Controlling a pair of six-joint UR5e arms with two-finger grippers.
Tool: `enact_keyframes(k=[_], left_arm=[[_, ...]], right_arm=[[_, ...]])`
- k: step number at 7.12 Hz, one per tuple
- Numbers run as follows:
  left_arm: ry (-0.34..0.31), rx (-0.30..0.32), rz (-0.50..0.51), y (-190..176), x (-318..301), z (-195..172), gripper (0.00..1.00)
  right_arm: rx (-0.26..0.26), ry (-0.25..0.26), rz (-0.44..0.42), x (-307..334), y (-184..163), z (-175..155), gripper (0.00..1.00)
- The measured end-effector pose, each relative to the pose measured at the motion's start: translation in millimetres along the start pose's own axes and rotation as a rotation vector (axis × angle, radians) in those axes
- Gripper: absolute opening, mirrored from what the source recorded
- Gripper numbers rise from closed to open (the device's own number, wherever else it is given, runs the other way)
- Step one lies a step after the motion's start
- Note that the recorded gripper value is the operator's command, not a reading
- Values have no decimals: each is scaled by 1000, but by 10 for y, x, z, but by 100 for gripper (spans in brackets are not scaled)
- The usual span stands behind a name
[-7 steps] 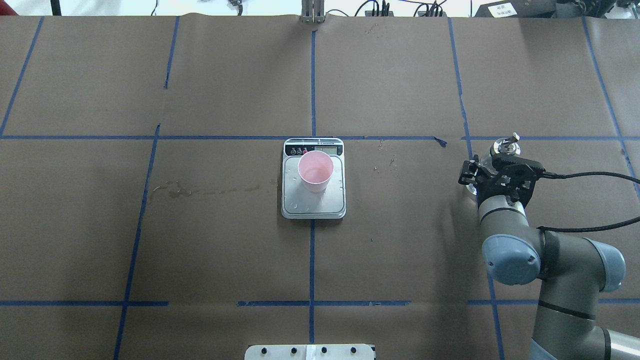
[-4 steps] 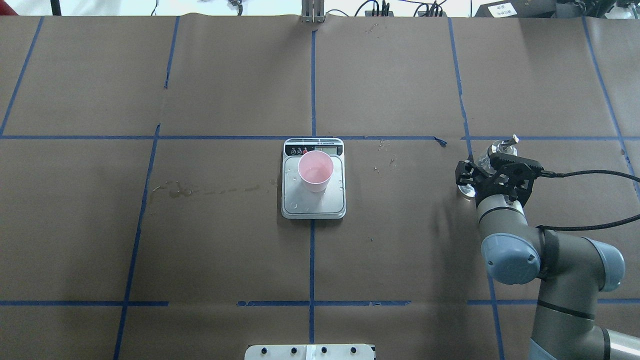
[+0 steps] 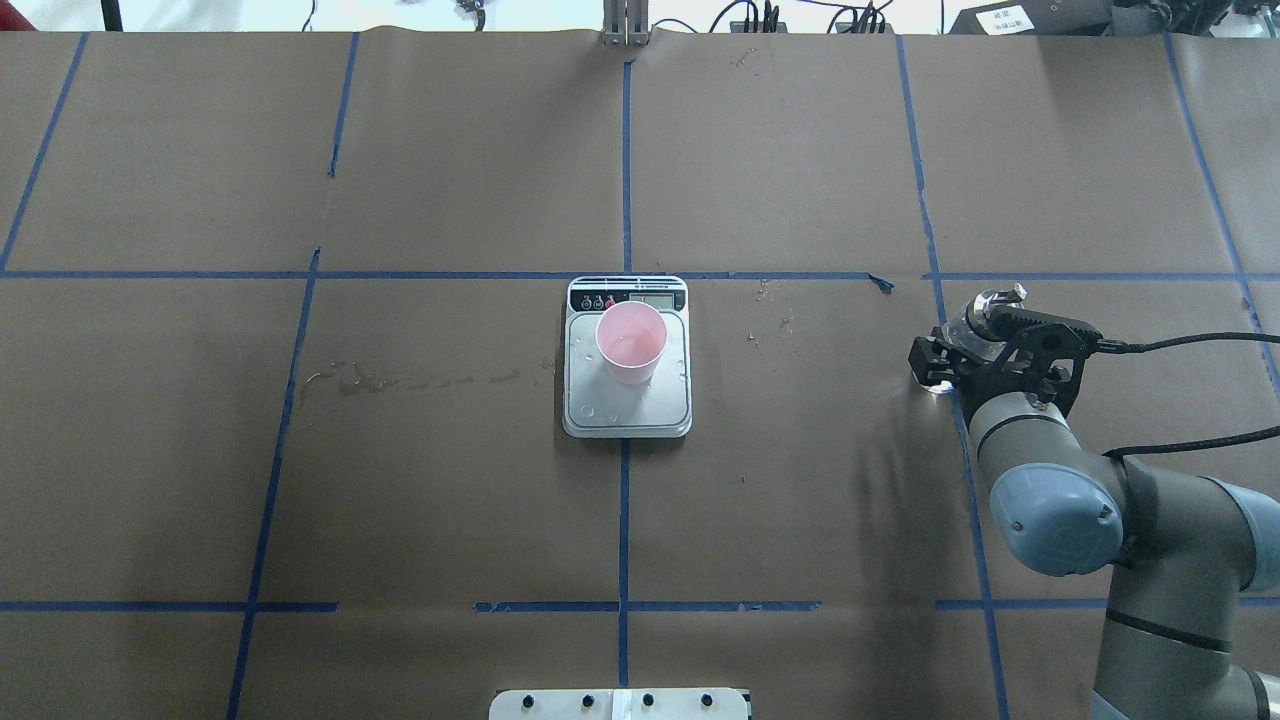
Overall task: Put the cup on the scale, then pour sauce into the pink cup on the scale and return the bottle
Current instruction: 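Lower the bottle to its original spot with the right gripper, then open the right gripper and withdraw it from the bottle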
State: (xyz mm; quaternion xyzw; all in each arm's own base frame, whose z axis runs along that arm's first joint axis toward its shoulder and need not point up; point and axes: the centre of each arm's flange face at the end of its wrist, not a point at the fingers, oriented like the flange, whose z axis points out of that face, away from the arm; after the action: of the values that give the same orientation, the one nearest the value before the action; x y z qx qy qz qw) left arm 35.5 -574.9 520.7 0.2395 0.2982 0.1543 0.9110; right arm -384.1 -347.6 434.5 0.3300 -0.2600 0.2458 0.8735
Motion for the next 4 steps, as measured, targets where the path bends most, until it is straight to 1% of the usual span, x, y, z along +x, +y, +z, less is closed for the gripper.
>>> enact_keyframes(k=[1,2,3,4], left_arm=[[0,1,1,-5,2,-5,100],[1,2,1,-9,3,-10,100],[1,3,1,-11,4,-13,100],[1,4,1,-14,6,-15,100]], right_arm=[[-57,-5,-34,100,-5,-95,100],[-126,-23,-51,129,-11,-210,100],[-195,-50,-51,105,-22,-339,100],[-248,-74,-47,75,-38,-447,100]])
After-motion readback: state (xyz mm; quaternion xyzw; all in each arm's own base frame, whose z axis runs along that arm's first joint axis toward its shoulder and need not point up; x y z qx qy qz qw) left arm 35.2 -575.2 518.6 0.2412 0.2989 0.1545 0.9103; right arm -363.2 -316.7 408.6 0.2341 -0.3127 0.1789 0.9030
